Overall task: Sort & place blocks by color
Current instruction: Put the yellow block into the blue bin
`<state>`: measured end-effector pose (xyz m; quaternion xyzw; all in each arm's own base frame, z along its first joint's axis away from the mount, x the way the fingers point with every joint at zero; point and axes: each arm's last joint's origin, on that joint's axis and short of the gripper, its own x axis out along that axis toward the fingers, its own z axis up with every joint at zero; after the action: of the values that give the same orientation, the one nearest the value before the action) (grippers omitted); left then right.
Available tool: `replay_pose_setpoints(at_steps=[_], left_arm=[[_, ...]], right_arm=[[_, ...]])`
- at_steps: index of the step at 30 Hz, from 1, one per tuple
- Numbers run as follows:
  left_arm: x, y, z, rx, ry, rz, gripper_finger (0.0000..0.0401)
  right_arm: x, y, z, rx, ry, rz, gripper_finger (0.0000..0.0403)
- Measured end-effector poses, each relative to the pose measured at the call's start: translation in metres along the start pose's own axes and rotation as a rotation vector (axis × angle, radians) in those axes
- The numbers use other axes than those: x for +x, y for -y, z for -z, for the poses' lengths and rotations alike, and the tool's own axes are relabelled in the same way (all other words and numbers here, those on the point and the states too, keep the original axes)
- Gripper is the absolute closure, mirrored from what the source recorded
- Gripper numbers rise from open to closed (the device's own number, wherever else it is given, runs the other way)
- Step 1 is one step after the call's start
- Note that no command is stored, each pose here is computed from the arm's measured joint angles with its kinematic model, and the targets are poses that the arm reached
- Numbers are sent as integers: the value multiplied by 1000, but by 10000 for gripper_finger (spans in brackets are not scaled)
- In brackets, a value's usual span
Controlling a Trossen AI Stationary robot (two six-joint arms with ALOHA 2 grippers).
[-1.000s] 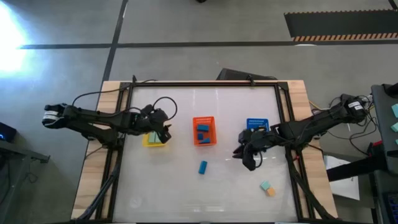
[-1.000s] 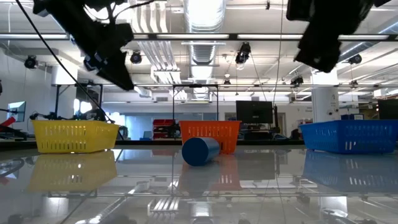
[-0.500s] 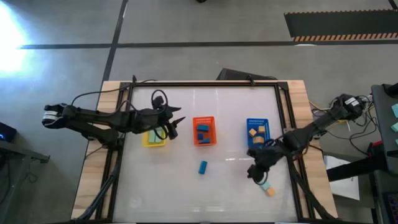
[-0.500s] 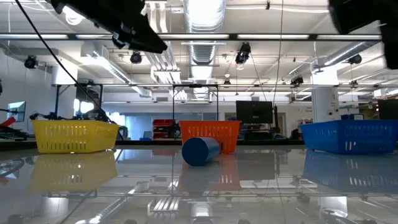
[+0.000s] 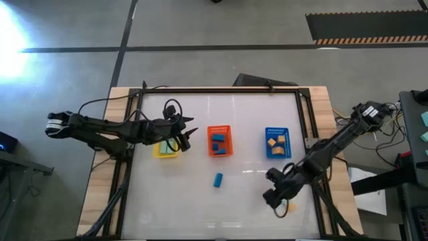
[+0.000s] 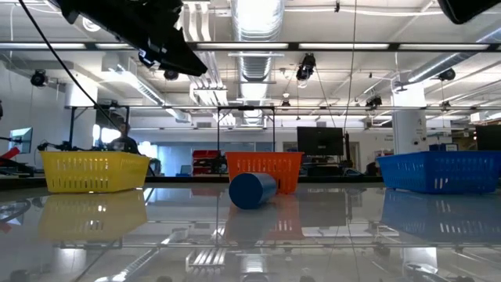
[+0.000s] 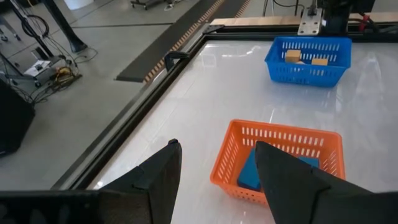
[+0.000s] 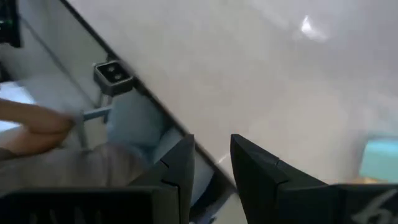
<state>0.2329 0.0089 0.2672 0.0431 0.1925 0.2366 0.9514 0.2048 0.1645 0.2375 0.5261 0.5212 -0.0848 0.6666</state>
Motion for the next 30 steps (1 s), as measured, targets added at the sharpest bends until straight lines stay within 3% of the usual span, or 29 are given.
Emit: replay_pose_setpoints(at_steps=[4, 8, 11, 18, 30], left_arm=[[0, 0, 0, 0, 0, 0, 214], [0, 0, 0, 1, -1, 1, 214], [0, 0, 0, 8, 1, 1, 214], [-1, 0, 0, 10, 1, 2, 214], [-1, 0, -1, 29, 3, 2, 214]], right_arm=[[5, -7, -1, -19, 44, 199, 310], [-2, -6, 2, 145, 84, 525, 310], [-4, -12, 10, 216, 57, 670, 310], [13, -28, 27, 244, 43, 682, 296], [42, -17, 36, 264, -14, 783, 172]])
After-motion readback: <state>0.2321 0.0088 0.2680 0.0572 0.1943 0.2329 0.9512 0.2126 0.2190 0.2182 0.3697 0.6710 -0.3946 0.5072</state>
